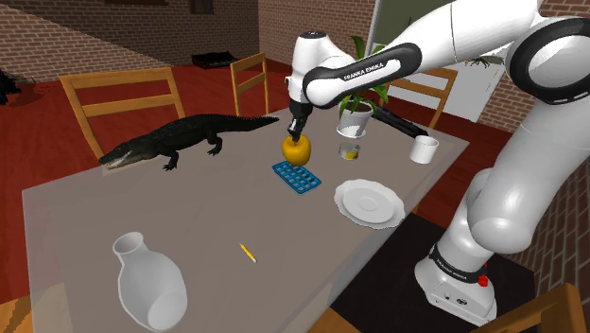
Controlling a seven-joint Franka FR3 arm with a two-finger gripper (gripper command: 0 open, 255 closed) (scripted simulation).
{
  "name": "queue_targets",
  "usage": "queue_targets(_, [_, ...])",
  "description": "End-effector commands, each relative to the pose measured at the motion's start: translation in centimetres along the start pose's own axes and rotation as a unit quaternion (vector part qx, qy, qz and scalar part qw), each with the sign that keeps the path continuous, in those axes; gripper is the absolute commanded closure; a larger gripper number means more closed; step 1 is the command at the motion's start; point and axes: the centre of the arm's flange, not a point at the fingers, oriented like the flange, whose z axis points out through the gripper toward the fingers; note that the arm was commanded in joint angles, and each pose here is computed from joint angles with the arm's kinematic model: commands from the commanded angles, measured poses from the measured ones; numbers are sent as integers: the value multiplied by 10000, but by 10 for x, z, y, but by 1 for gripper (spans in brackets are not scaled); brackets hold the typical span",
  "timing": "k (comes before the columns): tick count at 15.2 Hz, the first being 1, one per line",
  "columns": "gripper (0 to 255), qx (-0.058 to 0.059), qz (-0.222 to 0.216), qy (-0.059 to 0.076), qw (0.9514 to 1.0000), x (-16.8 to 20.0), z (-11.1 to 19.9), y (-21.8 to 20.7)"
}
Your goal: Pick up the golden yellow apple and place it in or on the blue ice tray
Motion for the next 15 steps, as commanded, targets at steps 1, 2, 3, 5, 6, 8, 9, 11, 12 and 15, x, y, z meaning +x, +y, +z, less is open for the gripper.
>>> queue_targets(1, [255,0,0,4,10000,-2,10,-1])
queue_targets(2, [255,0,0,4,10000,-3,15,-2])
queue_targets(3, [255,0,0,4,10000,-4,20,-3])
queue_targets(5, [255,0,0,4,10000,-5,28,-4])
queue_targets(6, [255,0,0,4,10000,-5,28,-4])
queue_targets(8, [255,0,0,4,10000,-5,28,-4])
queue_targets(9, [255,0,0,4,10000,-5,28,-4])
queue_targets(11, [255,0,0,4,10000,-5,28,-4])
queue_targets(12, [255,0,0,4,10000,-5,28,-4])
queue_targets(15, [0,0,0,4,10000,-5,28,-4])
